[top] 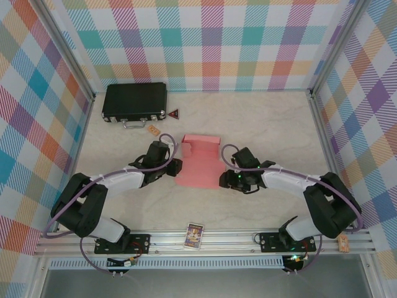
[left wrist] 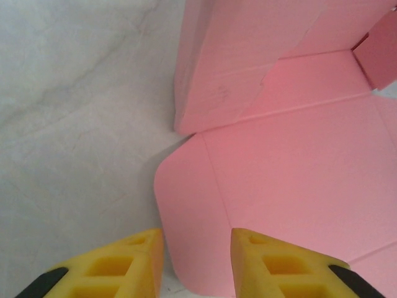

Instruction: Fold the paper box

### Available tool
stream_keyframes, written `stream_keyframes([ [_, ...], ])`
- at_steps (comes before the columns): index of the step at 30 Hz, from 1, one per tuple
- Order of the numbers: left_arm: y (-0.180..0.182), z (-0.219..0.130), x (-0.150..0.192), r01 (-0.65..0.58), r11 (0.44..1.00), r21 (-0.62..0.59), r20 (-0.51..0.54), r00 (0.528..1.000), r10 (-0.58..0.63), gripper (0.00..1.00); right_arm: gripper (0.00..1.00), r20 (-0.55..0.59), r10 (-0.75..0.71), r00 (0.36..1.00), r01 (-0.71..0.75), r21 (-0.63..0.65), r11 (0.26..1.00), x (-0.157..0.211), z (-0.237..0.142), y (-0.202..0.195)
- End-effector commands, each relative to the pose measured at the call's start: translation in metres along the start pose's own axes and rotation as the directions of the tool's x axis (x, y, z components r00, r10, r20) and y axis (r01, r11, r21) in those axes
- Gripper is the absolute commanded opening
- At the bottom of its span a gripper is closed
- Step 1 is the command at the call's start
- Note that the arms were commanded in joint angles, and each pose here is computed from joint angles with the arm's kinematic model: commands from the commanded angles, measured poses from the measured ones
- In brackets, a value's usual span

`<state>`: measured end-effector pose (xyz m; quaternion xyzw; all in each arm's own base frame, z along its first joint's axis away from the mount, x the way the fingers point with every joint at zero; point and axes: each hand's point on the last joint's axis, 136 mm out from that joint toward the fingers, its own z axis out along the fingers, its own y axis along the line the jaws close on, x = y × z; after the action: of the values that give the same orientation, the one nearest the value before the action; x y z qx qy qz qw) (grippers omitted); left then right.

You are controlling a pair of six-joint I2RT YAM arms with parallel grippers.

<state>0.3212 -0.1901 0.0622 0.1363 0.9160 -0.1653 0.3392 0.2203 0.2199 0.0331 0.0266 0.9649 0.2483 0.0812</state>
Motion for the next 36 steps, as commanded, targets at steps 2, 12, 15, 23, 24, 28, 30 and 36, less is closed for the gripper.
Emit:
stream_keyframes([
  [2,-0.004,0.001,0.014,0.05,0.999,0.016,-0.032,0.998,-0.05,0.33,0.49,-0.022,0.043,0.999,-0.044,-0.03,0.999,0.004,0.011,0.003],
  [12,-0.018,0.008,0.027,0.079,0.991,0.108,-0.072,0.995,-0.071,0.27,0.37,-0.033,0.076,0.997,-0.078,-0.062,0.995,0.001,0.025,0.007],
  [15,-0.02,0.009,0.028,0.086,0.989,0.119,-0.077,0.994,-0.077,0.26,0.35,-0.042,0.084,0.996,-0.087,-0.088,0.992,0.001,0.029,0.011],
  [23,-0.021,0.012,0.037,0.106,0.986,0.129,-0.106,0.99,-0.093,0.22,0.25,-0.037,0.091,0.995,-0.094,-0.104,0.99,-0.001,0.033,0.013],
  [24,-0.021,0.011,0.039,0.11,0.985,0.132,-0.11,0.989,-0.096,0.22,0.24,-0.035,0.091,0.995,-0.095,-0.104,0.99,-0.001,0.033,0.013],
  [28,-0.023,0.009,0.04,0.115,0.983,0.142,-0.102,0.99,-0.101,0.22,0.16,-0.025,0.087,0.996,-0.089,-0.091,0.992,-0.002,0.031,0.011],
  [30,-0.024,0.007,0.037,0.115,0.982,0.151,-0.092,0.991,-0.101,0.22,0.12,-0.019,0.08,0.997,-0.081,-0.077,0.994,-0.003,0.03,0.01],
  [36,-0.032,0.001,0.028,0.107,0.976,0.191,-0.064,0.993,-0.097,0.25,0.05,-0.009,0.045,0.999,-0.045,-0.019,0.999,-0.006,0.022,0.005],
])
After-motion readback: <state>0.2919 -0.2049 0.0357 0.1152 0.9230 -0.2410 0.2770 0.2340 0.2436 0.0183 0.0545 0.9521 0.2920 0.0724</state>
